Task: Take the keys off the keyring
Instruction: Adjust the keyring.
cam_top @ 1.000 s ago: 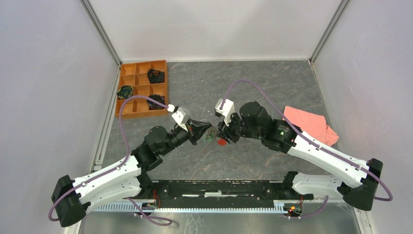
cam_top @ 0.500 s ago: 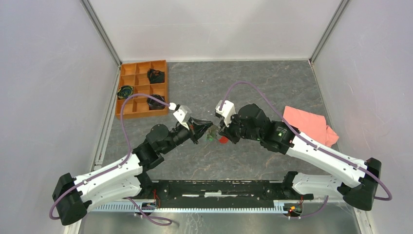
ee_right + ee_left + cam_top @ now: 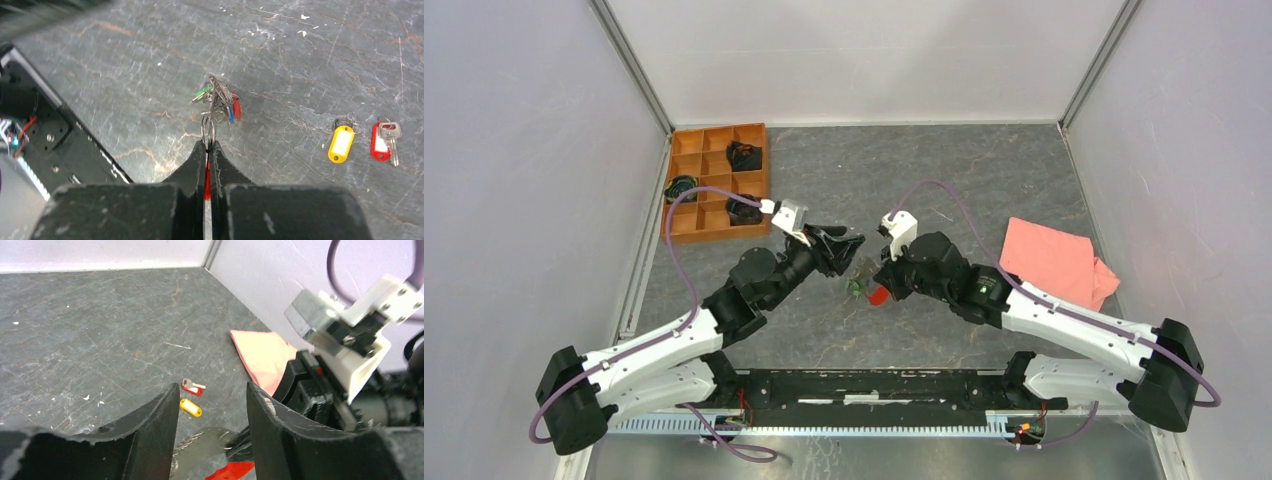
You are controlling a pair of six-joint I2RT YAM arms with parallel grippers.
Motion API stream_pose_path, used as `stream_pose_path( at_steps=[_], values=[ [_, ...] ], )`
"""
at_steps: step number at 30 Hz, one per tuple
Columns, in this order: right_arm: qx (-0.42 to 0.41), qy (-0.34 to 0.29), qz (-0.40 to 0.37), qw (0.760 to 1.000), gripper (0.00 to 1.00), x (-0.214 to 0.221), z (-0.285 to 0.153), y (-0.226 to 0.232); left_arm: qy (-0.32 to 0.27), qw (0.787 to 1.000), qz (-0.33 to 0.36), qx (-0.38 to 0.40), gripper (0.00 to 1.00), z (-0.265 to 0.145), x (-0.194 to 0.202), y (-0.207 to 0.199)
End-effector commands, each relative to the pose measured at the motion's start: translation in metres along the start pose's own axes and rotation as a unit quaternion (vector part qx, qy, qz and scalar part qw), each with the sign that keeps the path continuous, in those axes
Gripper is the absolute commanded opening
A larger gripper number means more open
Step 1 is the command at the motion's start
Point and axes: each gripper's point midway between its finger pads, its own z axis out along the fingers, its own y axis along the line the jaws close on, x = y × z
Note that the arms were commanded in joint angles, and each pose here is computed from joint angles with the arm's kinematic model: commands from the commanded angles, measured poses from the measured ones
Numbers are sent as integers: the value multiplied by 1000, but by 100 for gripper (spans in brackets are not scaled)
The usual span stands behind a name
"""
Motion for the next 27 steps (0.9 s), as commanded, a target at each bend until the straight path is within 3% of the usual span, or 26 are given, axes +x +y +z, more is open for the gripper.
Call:
stream_pose_path(
  at_steps=[1, 6, 13, 17, 23, 27],
  values=[
    [20, -173, 122, 977, 0, -71, -6, -2, -65, 995, -66, -48, 63, 5, -39, 7],
    [36, -290, 217, 931, 0, -102, -20, -19, -80, 989, -100, -76, 69, -1, -47, 15],
    [10, -432, 336, 837, 0, -134, -46, -36, -110, 974, -157, -121, 75, -11, -56, 31],
    [12, -478, 388, 788, 0, -139, -56, -50, -117, 966, -182, -143, 76, -14, -58, 37],
    [-2, -497, 434, 751, 0, -155, -55, -51, -116, 956, -224, -146, 77, -10, -50, 39],
    [-46, -514, 476, 712, 0, -163, -56, -47, -134, 952, -247, -120, 78, -3, -51, 33]
  ],
)
